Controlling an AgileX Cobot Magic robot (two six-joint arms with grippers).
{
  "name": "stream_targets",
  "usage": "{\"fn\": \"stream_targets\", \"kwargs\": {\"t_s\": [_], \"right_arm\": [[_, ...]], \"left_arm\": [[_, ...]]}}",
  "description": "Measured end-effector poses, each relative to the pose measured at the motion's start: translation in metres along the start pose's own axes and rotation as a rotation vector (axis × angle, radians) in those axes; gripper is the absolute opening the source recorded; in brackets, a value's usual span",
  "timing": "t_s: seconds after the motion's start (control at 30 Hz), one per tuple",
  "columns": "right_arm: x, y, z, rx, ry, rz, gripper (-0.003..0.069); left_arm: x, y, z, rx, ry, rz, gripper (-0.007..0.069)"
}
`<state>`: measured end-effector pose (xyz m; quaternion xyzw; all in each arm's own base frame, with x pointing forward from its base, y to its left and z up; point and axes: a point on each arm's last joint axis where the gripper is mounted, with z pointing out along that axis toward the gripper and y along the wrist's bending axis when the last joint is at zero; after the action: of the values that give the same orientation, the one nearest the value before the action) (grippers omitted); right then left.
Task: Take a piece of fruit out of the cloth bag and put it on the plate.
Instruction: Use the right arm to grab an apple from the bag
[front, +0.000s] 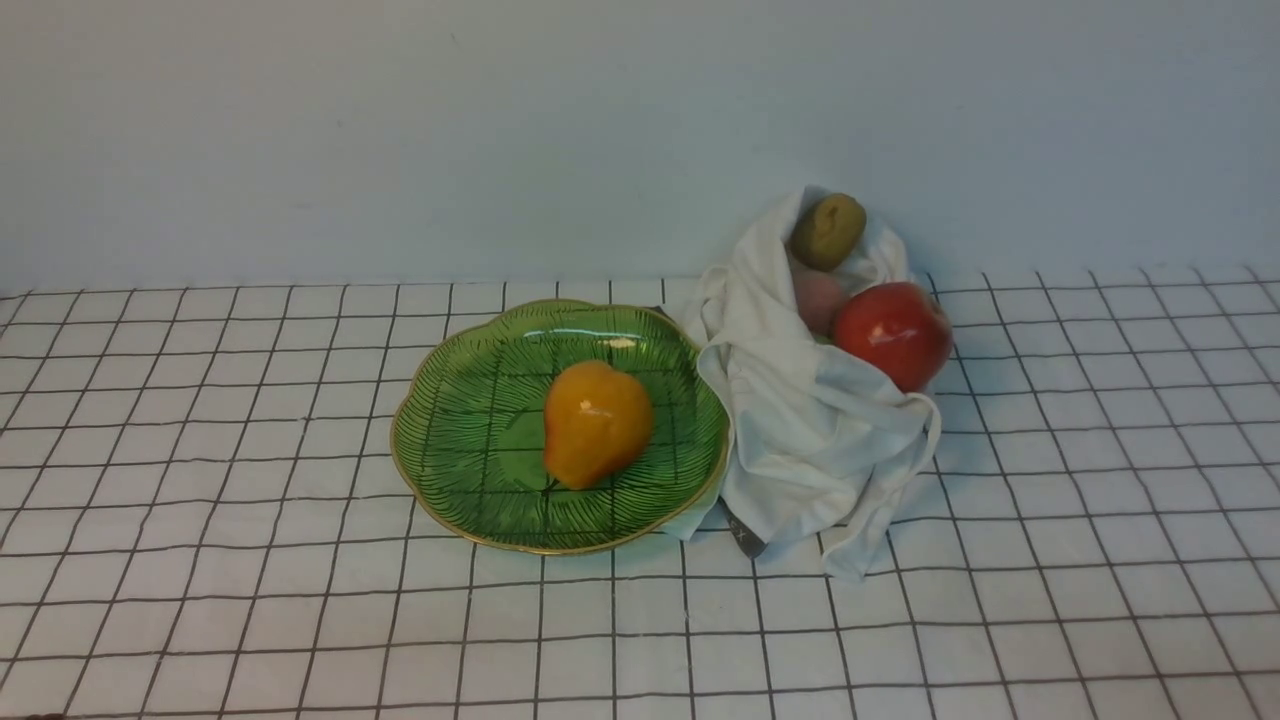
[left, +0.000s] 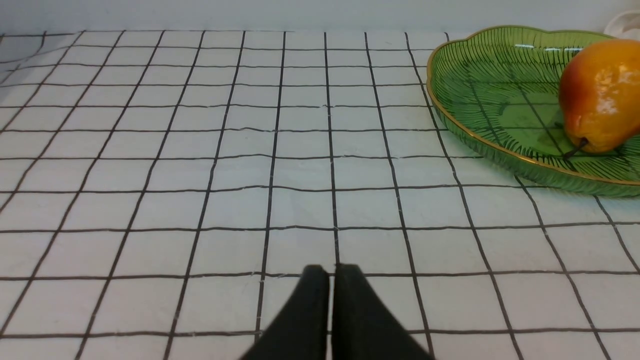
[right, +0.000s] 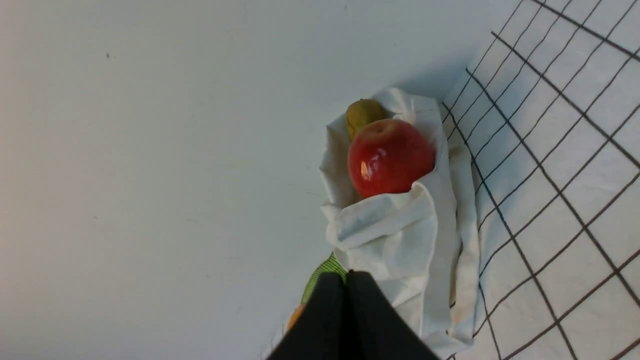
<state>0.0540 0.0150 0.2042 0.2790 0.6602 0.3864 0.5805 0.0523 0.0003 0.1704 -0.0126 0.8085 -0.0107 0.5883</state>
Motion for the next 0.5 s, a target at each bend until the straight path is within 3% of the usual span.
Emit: {"fn": "stream_targets", "kwargs": {"t_s": [0.1,0.13,0.23,0.37,0.5], "right_arm": [[-0.02,0.031,-0.008,-0.08,-0.074,-0.191,-0.0014],[-0.022,0.034,-0.009,-0.086,-0.08,-0.195,-0.0014],[-0.051,0.079,-0.011,-0.112,-0.112,-0.453,-0.0014],[-0.057,0.093,0.011,-0.028,0.064,-0.556,-0.0014],[-0.053,0.083,0.07,0.178,0.444,-0.587,-0.0009]], "left_arm": [[0.0,0.0,0.0,0.0,0.0,0.0,-0.0005],[0.0,0.0,0.0,0.0,0.0,0.0,-0.0005],[0.0,0.0,0.0,0.0,0.0,0.0,-0.0005],[0.0,0.0,0.0,0.0,0.0,0.0,-0.0005],[0.0,0.0,0.0,0.0,0.0,0.0,-0.0005]]}}
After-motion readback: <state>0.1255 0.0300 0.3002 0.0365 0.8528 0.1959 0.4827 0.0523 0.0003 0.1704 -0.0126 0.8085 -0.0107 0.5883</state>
